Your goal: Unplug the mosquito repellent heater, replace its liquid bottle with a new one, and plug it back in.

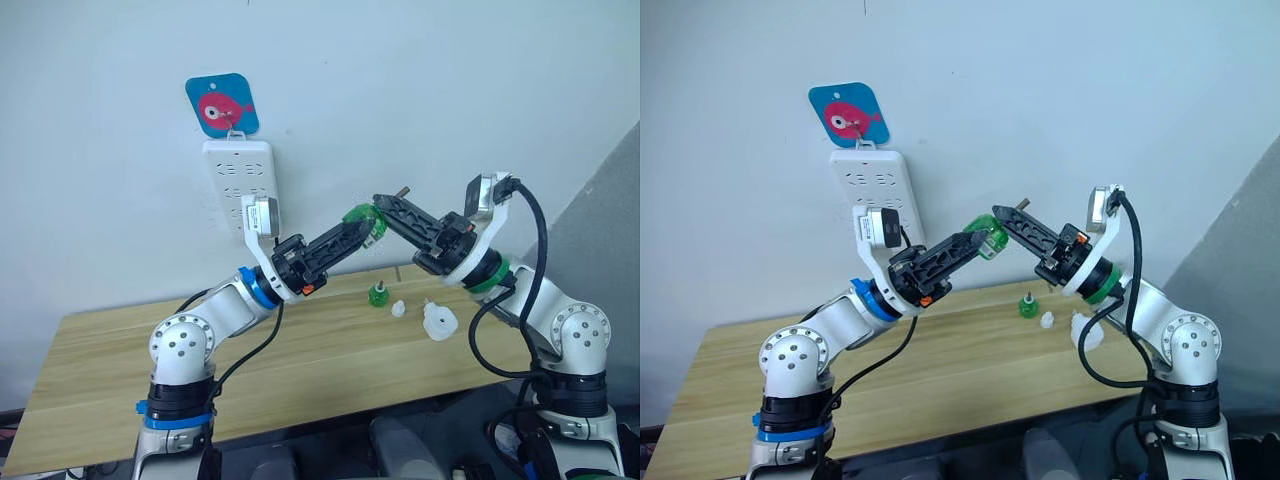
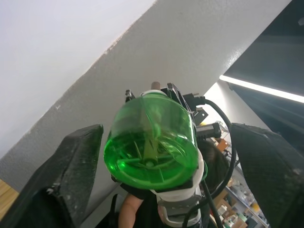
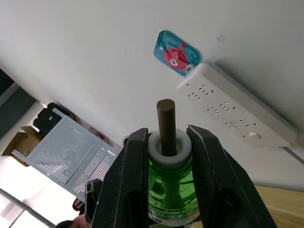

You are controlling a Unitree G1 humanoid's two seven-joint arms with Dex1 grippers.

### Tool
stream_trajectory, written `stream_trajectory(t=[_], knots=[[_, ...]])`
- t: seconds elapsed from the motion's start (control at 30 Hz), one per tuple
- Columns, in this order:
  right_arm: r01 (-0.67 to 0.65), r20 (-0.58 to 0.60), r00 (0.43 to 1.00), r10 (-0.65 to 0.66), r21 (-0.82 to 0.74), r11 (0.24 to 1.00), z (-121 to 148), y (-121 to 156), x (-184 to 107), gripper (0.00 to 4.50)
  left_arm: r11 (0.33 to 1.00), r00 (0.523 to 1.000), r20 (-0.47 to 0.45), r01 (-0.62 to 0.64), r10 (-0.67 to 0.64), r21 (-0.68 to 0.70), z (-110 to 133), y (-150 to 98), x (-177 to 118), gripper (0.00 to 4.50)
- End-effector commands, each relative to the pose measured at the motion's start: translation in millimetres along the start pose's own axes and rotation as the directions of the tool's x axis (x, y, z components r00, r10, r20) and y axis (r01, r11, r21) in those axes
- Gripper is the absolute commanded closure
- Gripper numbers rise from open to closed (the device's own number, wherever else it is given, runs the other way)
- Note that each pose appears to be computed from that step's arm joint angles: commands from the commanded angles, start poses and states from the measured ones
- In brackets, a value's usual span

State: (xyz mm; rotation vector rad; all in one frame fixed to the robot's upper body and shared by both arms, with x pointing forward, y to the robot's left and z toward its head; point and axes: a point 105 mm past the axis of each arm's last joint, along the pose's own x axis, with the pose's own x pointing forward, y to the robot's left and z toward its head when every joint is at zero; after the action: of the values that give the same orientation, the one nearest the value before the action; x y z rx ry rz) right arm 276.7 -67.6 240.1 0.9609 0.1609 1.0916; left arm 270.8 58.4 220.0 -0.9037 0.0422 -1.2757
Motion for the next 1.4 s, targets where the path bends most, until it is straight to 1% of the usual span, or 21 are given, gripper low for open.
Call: stream_trajectory(t=[0.03, 0.13, 0.17, 0.5, 0.57, 0.67, 0.73, 0.77, 0.8, 0.83, 0.9, 0.97, 1.03, 1.1, 1.13, 1.17, 1.2, 1.23, 1.27, 1.3, 1.4], knots=[[-0.065, 0.003, 0.998, 0.065, -0.026, 0.998, 2.2, 19.2, 4.7, 3.66, 1.000, 1.000, 0.015, 0.019, -0.019, 0.019, 3.7, -4.2, 5.0, 1.26], [-0.065, 0.002, 0.998, 0.065, -0.025, 0.998, 1.6, 20.6, 6.4, 3.66, 1.000, 1.000, 0.020, 0.015, -0.015, 0.018, 3.9, -3.4, 5.3, 2.19], [-0.066, 0.002, 0.998, 0.066, -0.025, 0.998, 1.8, 21.1, 6.8, 3.66, 1.000, 1.000, 0.015, 0.014, -0.014, 0.019, 3.1, -3.4, 5.0, 2.25], [-0.072, -0.002, 0.997, 0.071, -0.024, 0.997, 1.5, 24.3, 9.7, 3.66, 0.999, 1.000, 0.009, -0.016, 0.016, 0.031, 3.0, 2.1, 2.9, 2.25], [-0.063, 0.020, 0.998, 0.064, -0.013, 0.998, 4.7, 23.5, 9.0, 2.91, 0.999, 1.000, 0.007, -0.021, 0.020, 0.030, 3.2, 3.2, 1.6, 2.25], [-0.059, 0.029, 0.998, 0.059, -0.012, 0.998, 8.1, 24.4, 6.4, 2.00, 0.999, 1.000, -0.004, -0.031, 0.031, 0.037, 3.4, 5.6, -2.8, 2.25], [-0.034, 0.026, 0.999, 0.035, -0.047, 0.998, 10.3, 22.7, 3.1, 1.29, 0.999, 0.999, -0.006, -0.034, 0.034, 0.041, 5.2, 6.4, -5.5, 2.25], [-0.008, 0.031, 0.999, 0.010, -0.068, 0.998, 12.2, 19.8, -0.5, 1.06, 0.998, 0.999, -0.010, -0.037, 0.037, 0.042, 6.1, 7.1, -7.1, 2.25], [0.010, 0.034, 0.999, -0.007, -0.082, 0.997, 13.6, 18.0, -3.1, 0.70, 0.998, 0.999, -0.013, -0.038, 0.039, 0.043, 6.6, 7.3, -8.1, 2.25], [0.074, 0.040, 0.997, -0.070, -0.125, 0.989, 15.8, 10.1, -11.1, 0.33, 0.997, 0.998, -0.026, -0.051, 0.052, 0.050, 6.7, 9.3, -11.8, 2.25], [0.163, 0.050, 0.986, -0.157, -0.177, 0.971, 19.1, -0.1, -22.9, 0.33, 0.995, 0.996, -0.044, -0.073, 0.076, 0.062, 7.4, 12.7, -17.5, 2.25], [0.304, 0.010, 0.948, -0.318, -0.325, 0.896, 16.5, -17.1, -46.0, 0.33, 0.987, 0.989, -0.067, -0.126, 0.134, 0.103, 11.3, 21.6, -29.7, 2.25], [0.377, -0.043, 0.894, -0.446, -0.466, 0.800, 10.3, -28.8, -65.8, 0.33, 0.975, 0.978, -0.102, -0.164, 0.181, 0.152, 12.4, 28.5, -41.3, 2.25], [0.412, -0.090, 0.814, -0.574, -0.608, 0.679, 1.7, -42.4, -83.3, 0.33, 0.960, 0.963, -0.155, -0.185, 0.220, 0.210, 8.3, 33.1, -52.1, 2.25], [0.417, -0.107, 0.764, -0.636, -0.670, 0.614, -1.8, -50.0, -91.7, 0.33, 0.953, 0.955, -0.190, -0.180, 0.229, 0.242, 4.5, 33.6, -56.7, 2.25], [0.411, -0.126, 0.724, -0.678, -0.710, 0.572, -5.5, -56.0, -98.3, 0.33, 0.950, 0.949, -0.214, -0.174, 0.232, 0.261, 1.7, 33.6, -59.5, 2.25], [0.388, -0.156, 0.690, -0.707, -0.745, 0.543, -10.2, -60.2, -103.6, 0.33, 0.948, 0.945, -0.230, -0.167, 0.233, 0.272, -0.4, 33.1, -61.1, 2.25], [0.376, -0.178, 0.655, -0.734, -0.766, 0.521, -13.0, -65.1, -108.4, 0.33, 0.944, 0.937, -0.264, -0.147, 0.229, 0.296, -5.1, 31.2, -62.4, 2.25], [0.372, -0.192, 0.619, -0.762, -0.783, 0.499, -14.0, -70.9, -112.4, 0.16, 0.939, 0.926, -0.306, -0.119, 0.223, 0.324, -11.5, 28.9, -64.1, 2.25], [0.361, -0.212, 0.595, -0.775, -0.791, 0.494, -15.5, -74.6, -114.8, 0.00, 0.936, 0.917, -0.335, -0.096, 0.215, 0.337, -16.3, 26.8, -65.1, 2.25], [0.314, -0.241, 0.489, -0.838, -0.848, 0.427, -16.7, -93.0, -126.7, 0.00, 0.925, 0.892, -0.400, -0.048, 0.209, 0.377, -27.6, 24.0, -69.0, 2.25]])
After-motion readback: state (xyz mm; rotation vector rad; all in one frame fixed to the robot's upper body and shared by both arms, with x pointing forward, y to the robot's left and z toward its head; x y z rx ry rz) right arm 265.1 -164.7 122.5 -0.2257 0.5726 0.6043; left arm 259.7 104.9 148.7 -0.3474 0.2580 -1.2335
